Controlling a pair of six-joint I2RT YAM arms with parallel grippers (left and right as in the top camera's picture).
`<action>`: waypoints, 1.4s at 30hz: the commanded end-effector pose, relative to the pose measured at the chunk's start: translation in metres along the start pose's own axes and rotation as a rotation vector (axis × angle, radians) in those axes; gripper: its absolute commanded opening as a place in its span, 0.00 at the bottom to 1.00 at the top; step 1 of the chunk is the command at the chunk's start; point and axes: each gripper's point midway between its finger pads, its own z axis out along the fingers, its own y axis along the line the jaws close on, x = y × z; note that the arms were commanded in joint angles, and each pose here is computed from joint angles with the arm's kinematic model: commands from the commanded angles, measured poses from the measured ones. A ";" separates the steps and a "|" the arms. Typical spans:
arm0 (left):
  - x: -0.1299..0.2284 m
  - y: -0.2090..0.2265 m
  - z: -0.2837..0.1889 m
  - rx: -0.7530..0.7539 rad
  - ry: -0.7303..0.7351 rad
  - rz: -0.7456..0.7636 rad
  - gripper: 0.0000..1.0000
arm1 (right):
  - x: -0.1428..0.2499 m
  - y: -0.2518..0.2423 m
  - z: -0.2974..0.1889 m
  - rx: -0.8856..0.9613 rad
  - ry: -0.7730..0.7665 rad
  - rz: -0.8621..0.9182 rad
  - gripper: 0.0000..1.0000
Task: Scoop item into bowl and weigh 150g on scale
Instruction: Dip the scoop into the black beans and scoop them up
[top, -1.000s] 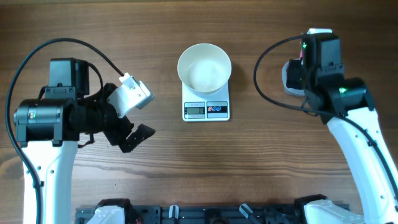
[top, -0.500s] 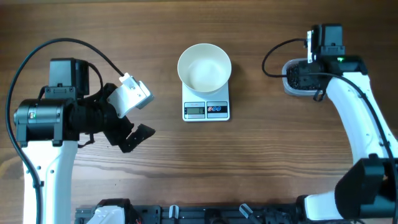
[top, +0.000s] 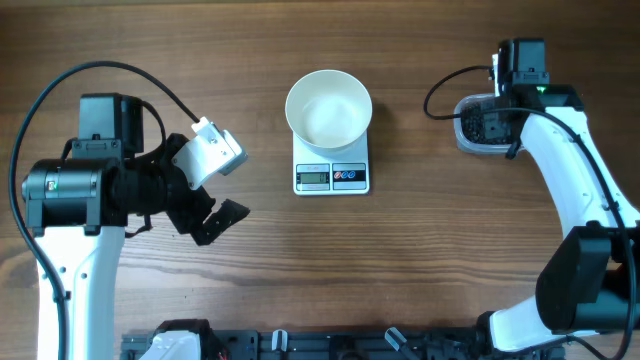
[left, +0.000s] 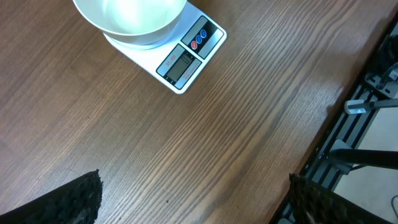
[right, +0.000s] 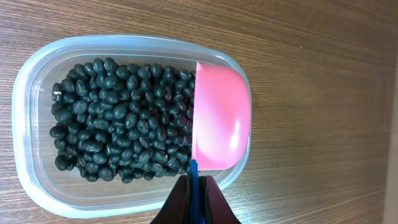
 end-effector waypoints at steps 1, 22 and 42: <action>-0.001 -0.002 0.002 0.022 -0.014 0.009 1.00 | -0.002 -0.001 0.007 -0.021 0.012 -0.014 0.04; -0.001 -0.002 0.002 0.022 -0.014 0.010 1.00 | 0.017 0.036 0.009 -0.412 0.051 0.045 0.04; -0.001 -0.002 0.002 0.022 -0.014 0.009 1.00 | 0.029 0.045 0.015 -0.659 0.101 0.224 0.04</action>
